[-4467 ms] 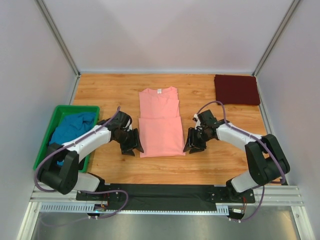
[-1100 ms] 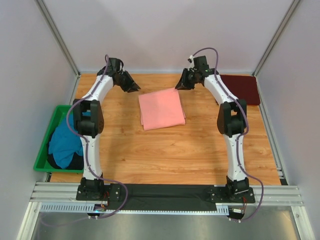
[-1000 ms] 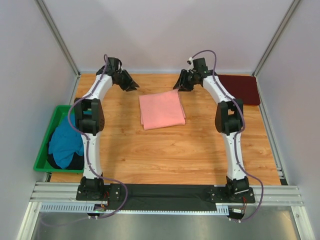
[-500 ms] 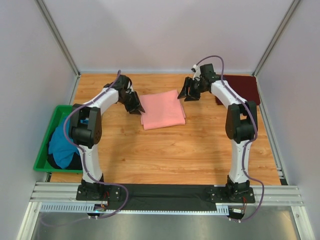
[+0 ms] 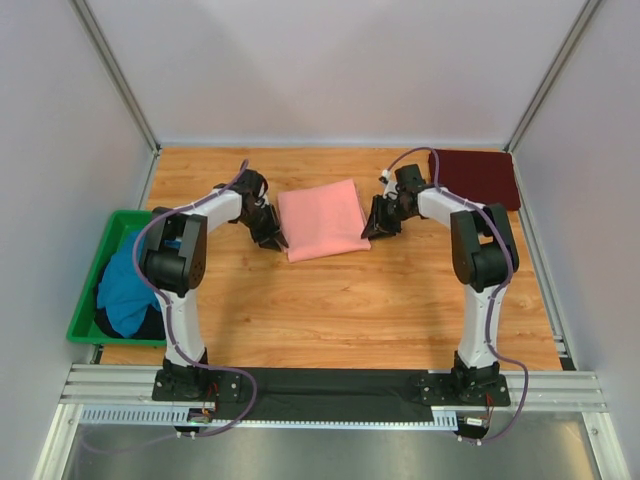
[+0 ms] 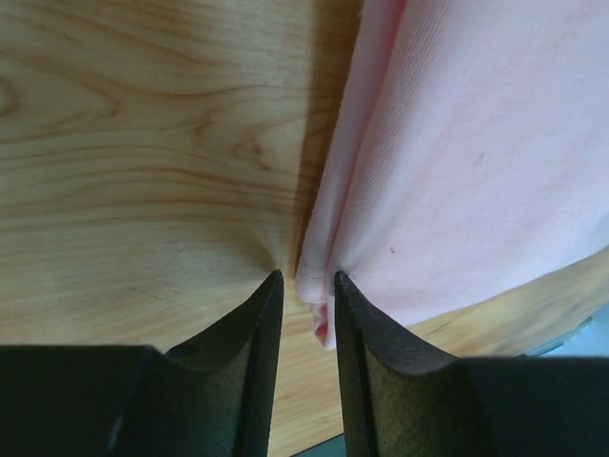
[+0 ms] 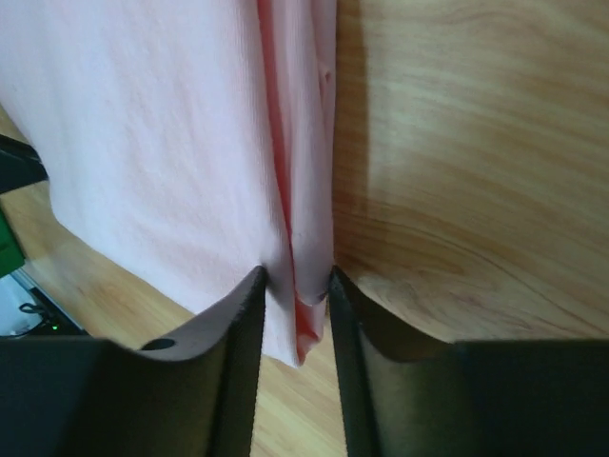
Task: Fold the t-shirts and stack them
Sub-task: Fold the tshirt
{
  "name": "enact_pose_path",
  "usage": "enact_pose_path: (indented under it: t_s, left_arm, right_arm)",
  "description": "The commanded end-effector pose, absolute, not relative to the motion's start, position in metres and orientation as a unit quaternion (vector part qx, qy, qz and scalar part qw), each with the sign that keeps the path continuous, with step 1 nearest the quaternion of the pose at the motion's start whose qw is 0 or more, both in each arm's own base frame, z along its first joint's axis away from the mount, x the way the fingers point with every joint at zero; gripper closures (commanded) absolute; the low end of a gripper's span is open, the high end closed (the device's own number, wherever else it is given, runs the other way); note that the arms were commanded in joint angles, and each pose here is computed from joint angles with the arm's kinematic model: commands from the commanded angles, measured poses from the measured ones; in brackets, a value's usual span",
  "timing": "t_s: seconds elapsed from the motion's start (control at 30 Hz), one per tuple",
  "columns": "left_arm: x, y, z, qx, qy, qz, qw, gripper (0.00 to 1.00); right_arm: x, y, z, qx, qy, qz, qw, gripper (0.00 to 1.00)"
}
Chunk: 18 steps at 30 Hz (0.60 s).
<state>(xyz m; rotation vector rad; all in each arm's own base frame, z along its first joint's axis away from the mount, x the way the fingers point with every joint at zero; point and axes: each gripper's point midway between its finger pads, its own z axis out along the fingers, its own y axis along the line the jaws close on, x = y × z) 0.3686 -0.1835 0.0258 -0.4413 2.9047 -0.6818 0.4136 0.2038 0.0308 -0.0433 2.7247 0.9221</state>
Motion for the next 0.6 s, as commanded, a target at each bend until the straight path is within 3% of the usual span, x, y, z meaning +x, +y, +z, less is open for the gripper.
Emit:
enact_pose_path:
  t_s: [0.0,0.03,0.1,0.17,0.2,0.3,0.37,0.57]
  left_arm:
    - [0.373,-0.187,0.04,-0.14,0.96,-0.23,0.082,0.65]
    - [0.377,-0.186,0.052,-0.139,0.957,-0.233,0.1,0.65]
    - [0.393,-0.186,0.074,-0.134,0.953,-0.238,0.134,0.64]
    - [0.418,-0.187,0.101,-0.13,0.945,-0.25,0.167,0.64]
    - [0.427,-0.188,0.109,-0.128,0.942,-0.255,0.176,0.64]
    - [0.462,-0.197,0.124,-0.115,0.932,-0.284,0.195,0.64]
    - [0.484,-0.201,0.123,-0.109,0.93,-0.29,0.2,0.64]
    - [0.52,-0.197,0.091,-0.11,0.923,-0.309,0.201,0.65]
  right_arm:
    - [0.412,0.211,0.053,-0.03,0.931,0.316,0.18,0.72]
    - [0.402,0.211,0.049,-0.027,0.932,0.316,0.175,0.77]
    - [0.394,0.214,0.059,-0.019,0.93,0.32,0.179,0.76]
    - [0.386,0.212,0.058,-0.007,0.933,0.317,0.172,0.69]
    - [0.386,0.211,0.064,-0.003,0.932,0.317,0.178,0.6]
    - [0.391,0.204,0.068,0.005,0.936,0.296,0.19,0.52]
    - [0.407,0.203,0.077,0.005,0.935,0.287,0.208,0.46]
    - [0.471,0.217,0.082,-0.003,0.928,0.285,0.242,0.44]
